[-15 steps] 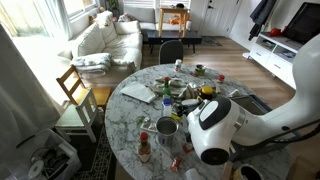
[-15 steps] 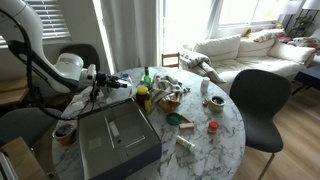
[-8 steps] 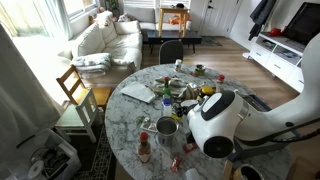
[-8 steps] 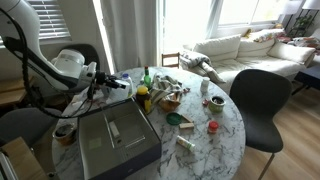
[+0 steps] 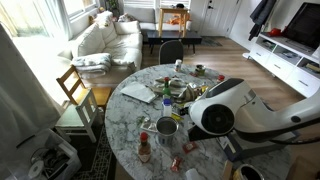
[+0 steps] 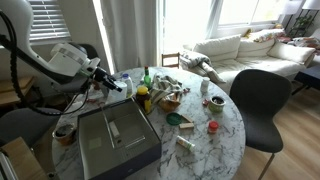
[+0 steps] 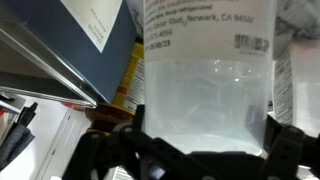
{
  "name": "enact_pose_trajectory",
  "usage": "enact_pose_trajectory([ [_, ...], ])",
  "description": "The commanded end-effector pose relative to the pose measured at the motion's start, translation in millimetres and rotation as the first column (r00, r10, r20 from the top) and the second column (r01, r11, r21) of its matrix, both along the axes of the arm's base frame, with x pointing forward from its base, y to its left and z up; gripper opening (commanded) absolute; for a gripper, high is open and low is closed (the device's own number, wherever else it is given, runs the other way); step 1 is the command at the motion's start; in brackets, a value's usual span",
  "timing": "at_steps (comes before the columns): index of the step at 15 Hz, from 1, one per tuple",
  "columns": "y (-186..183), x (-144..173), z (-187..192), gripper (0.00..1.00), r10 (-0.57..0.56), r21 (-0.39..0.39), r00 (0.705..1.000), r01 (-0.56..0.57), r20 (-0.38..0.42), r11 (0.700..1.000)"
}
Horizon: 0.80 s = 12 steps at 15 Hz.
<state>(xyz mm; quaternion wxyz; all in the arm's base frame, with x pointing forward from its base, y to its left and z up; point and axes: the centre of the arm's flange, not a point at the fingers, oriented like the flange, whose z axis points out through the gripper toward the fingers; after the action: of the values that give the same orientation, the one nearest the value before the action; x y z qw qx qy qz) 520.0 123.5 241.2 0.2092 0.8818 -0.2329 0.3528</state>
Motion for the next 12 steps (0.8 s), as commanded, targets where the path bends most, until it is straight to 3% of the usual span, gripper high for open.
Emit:
enact_pose_trajectory([
  [1, -7, -9, 8, 1.0, -0.028, 0.098, 0.994, 0.038, -0.103, 0.994],
  [7, -13, -14, 36, 1.0, -0.066, 0.131, 0.984, 0.088, -0.165, 0.987],
  [12, -10, -17, 73, 1.0, -0.023, 0.165, 0.989, 0.048, -0.147, 0.985],
])
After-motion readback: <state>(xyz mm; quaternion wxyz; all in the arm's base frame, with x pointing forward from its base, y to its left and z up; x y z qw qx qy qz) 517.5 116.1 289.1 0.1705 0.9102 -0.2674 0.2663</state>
